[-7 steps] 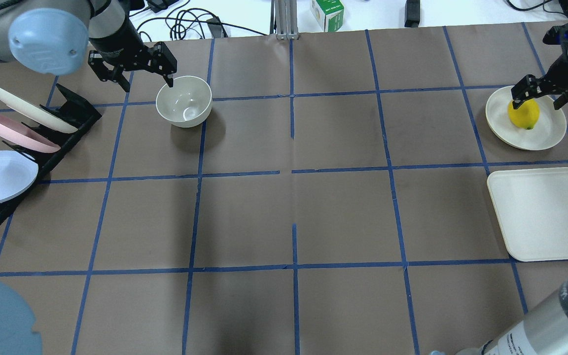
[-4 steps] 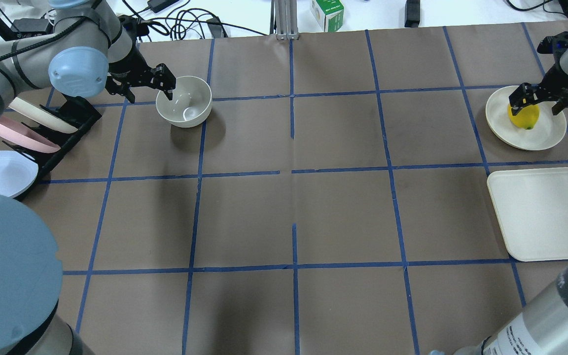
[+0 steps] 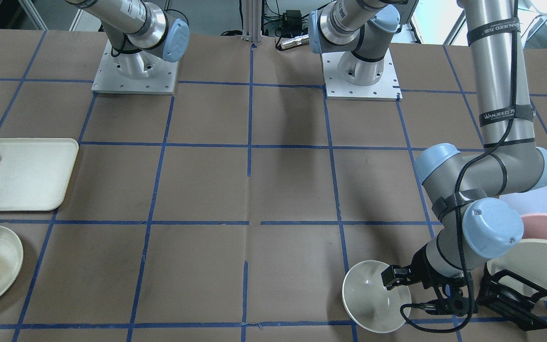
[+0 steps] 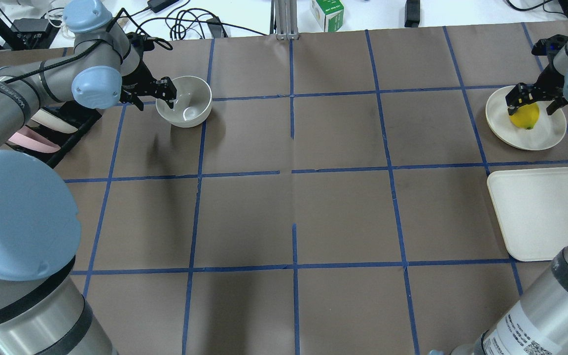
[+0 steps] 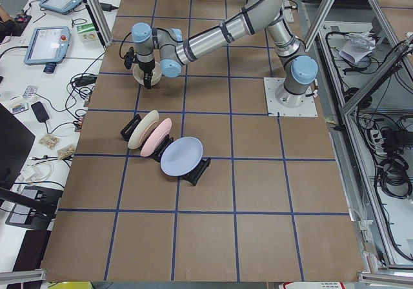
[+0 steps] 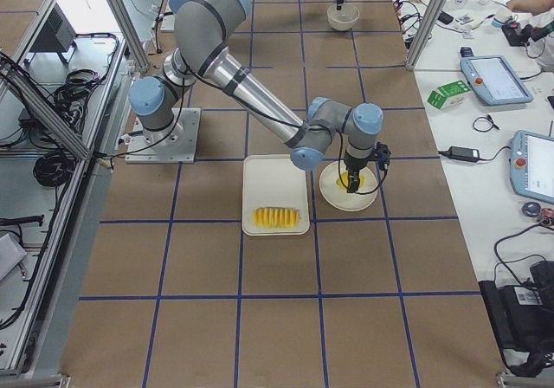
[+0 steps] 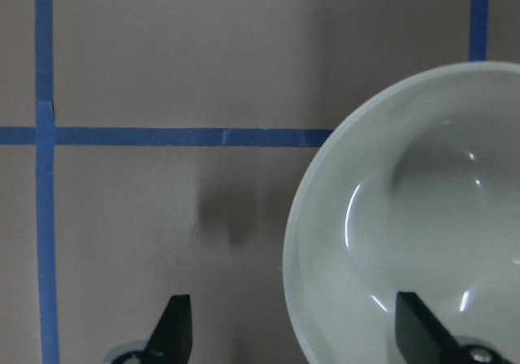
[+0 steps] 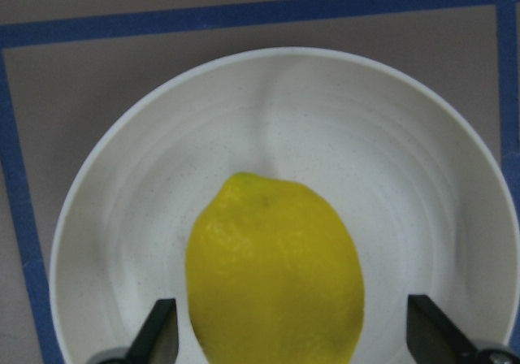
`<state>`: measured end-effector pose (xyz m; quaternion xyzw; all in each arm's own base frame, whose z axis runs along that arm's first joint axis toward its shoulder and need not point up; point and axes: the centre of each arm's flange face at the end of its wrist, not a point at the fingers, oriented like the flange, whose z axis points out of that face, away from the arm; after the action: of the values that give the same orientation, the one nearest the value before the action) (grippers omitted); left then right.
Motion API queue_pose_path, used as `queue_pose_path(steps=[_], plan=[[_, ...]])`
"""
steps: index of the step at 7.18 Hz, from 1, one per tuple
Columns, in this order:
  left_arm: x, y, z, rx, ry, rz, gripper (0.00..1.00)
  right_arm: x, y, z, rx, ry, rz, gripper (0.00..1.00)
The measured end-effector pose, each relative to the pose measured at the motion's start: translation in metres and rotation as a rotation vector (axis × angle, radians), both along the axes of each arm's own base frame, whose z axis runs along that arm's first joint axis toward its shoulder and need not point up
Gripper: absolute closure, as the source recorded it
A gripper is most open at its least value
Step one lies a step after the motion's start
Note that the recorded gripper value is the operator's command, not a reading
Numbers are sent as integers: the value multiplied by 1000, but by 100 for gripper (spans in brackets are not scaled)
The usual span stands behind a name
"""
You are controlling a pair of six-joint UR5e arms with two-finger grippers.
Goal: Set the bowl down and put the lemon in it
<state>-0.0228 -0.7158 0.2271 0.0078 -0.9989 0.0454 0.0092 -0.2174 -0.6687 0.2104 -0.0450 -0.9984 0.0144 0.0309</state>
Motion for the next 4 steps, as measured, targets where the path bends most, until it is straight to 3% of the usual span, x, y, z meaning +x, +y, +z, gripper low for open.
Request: queue_pose_path(steps=[1, 2, 3, 4], plan=[[0, 0, -4, 0, 1, -3, 100, 1, 1, -2, 11, -11, -3, 45], [0, 0, -6, 3, 4, -4, 100, 1, 1, -2, 16, -16, -5, 73], [-1, 0, -6, 4, 12, -4, 100, 1, 0, -1, 15, -17, -7, 93], [-2, 1, -3, 2, 22, -3, 100, 1, 0, 2, 14, -16, -8, 100]])
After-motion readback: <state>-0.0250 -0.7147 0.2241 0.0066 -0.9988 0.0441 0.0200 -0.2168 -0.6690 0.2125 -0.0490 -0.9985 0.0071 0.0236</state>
